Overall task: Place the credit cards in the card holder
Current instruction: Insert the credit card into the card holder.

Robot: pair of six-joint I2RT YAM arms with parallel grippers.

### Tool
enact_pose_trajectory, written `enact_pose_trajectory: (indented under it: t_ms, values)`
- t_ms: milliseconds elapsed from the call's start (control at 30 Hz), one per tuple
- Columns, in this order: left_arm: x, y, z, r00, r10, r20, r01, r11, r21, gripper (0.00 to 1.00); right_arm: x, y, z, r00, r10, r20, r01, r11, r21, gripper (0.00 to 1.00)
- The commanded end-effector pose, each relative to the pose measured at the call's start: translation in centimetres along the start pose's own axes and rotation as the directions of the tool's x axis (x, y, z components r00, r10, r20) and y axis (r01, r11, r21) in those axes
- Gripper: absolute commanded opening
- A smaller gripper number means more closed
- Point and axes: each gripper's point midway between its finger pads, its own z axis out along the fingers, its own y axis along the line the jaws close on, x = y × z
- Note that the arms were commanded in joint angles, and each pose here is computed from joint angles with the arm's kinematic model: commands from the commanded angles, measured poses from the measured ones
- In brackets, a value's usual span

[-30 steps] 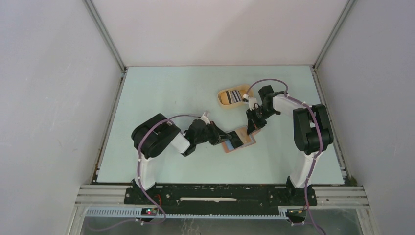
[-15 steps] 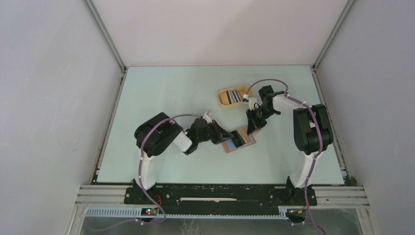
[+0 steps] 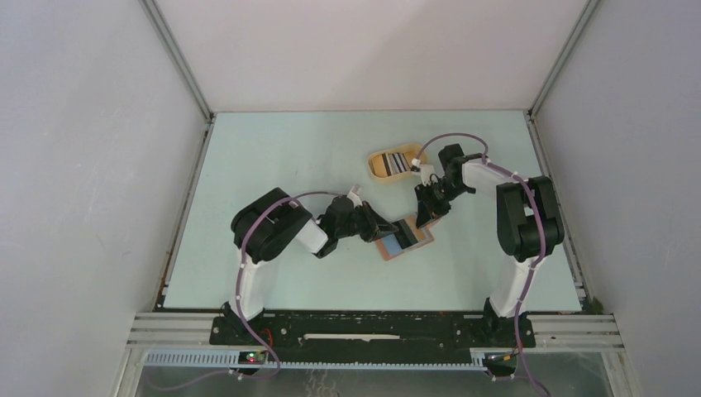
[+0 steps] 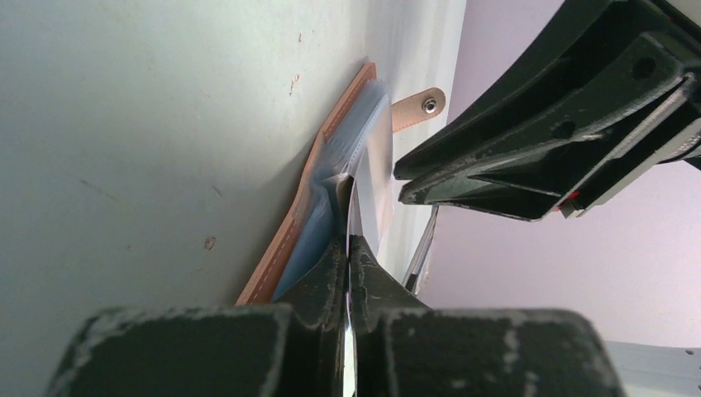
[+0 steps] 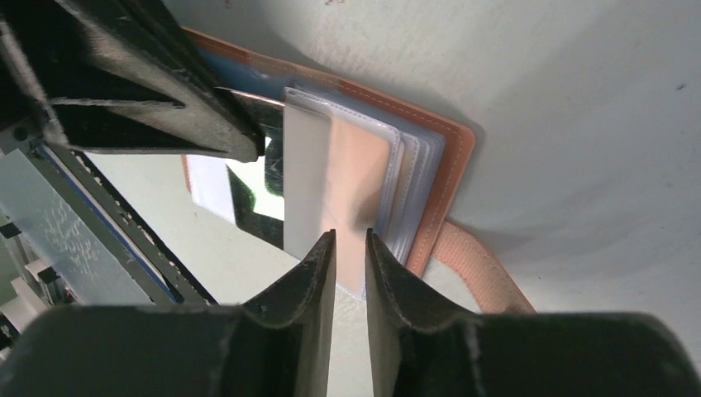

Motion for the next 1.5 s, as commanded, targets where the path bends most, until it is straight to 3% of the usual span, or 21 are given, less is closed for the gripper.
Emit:
enact_pose_trajectory:
  t_ms: [0,100,200,367,700,1100,1300,1467]
  values:
    - [0.7,1.2,0.5,0.999,-0.015,-0.036,0.013,0.999,-0.047,0.07,-2.0,1.9,-2.4,0.991,-0.097,0.093,0.102,0.994,-0.05,0.28]
    - [0.6,1.3,0.6,0.999,-0.016,-0.038,0.014,0.998,-0.054,0.14,-2.1,4.4,-2.8,0.979,-0.157,0.131,0.175,0.975,-0.139,0.24]
    - [0.6,1.3,0.6,0.999,-0.017,-0.044,0.014,0.998,-0.058,0.2,-1.6,7.3,-2.6,0.955,-0.26,0.142,0.287,0.933,-0.219,0.12]
    - [0.8,1.4,0.6,0.998,-0.023,-0.053,0.02,0.998,-0.065,0.27,-0.7,10.6,-1.9,0.897,-0.415,0.151,0.44,0.867,-0.234,0.02]
    - [1.1,1.7,0.6,0.995,-0.055,-0.078,0.049,0.996,-0.068,0.3,0.8,11.4,0.9,0.814,-0.57,0.111,0.58,0.807,-0.109,0.0]
    - [1.5,1.1,0.6,0.99,-0.09,-0.113,0.088,0.996,-0.026,0.32,1.3,10.2,3.9,0.565,-0.824,0.034,0.815,0.564,0.134,0.0]
    - [1.7,0.8,0.6,0.987,-0.104,-0.124,0.104,0.995,-0.005,0.32,1.0,9.7,5.0,0.494,-0.87,-0.004,0.853,0.484,0.195,0.0]
    - [1.8,0.6,0.5,0.985,-0.108,-0.133,0.11,0.994,0.006,0.33,1.2,9.3,5.5,0.473,-0.881,-0.034,0.866,0.457,0.203,0.0]
